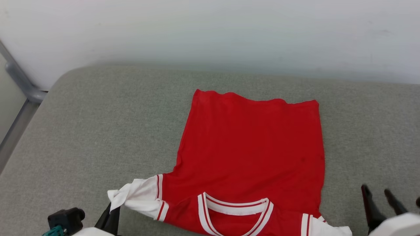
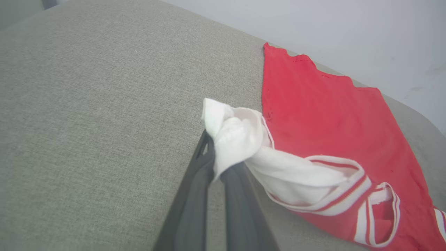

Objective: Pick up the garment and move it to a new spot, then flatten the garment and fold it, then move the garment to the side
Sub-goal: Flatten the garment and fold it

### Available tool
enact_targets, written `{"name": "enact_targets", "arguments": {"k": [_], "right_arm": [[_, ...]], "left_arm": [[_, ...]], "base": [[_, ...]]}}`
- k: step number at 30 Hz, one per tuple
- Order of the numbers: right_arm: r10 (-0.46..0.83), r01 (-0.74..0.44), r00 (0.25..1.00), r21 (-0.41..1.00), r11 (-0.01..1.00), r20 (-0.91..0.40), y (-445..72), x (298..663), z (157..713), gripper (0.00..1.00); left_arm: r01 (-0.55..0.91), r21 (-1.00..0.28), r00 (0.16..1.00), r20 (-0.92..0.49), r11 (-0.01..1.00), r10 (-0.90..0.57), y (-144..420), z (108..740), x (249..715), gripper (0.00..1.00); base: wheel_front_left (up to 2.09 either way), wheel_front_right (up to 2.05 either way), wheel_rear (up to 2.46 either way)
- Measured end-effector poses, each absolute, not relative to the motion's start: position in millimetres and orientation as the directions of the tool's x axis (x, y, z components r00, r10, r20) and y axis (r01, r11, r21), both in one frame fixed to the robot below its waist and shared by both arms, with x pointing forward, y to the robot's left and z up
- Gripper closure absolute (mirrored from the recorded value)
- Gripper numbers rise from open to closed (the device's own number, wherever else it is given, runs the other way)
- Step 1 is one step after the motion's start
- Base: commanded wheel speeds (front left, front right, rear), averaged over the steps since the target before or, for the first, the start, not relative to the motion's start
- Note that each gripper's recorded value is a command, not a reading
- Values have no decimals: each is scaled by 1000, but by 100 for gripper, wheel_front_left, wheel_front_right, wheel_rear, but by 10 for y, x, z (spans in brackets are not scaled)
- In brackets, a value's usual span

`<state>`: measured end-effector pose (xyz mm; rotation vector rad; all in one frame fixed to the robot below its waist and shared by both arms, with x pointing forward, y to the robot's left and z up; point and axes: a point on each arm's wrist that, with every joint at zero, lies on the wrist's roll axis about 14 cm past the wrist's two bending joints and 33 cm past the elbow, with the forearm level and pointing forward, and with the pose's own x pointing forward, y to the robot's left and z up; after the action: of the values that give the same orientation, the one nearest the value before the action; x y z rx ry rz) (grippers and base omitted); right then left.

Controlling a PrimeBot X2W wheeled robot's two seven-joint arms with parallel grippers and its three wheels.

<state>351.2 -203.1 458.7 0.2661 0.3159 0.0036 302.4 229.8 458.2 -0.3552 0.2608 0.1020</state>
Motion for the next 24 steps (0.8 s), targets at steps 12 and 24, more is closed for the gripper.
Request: {"name": "enact_targets", "arguments": {"k": [12,24], "right_arm": [[87,2,912,218,976,-401,-1875,4838,4565,0],[148,-61,733,152,986,-664,-1513,5729,4189,0]], "left_arm": [[-89,-349,981,-193,933,22,2195,4719,3388,100],[-85,-360,979,-206,929,10,2200,4485,3708,100]], "base": [[0,0,0],[0,0,0]]}}
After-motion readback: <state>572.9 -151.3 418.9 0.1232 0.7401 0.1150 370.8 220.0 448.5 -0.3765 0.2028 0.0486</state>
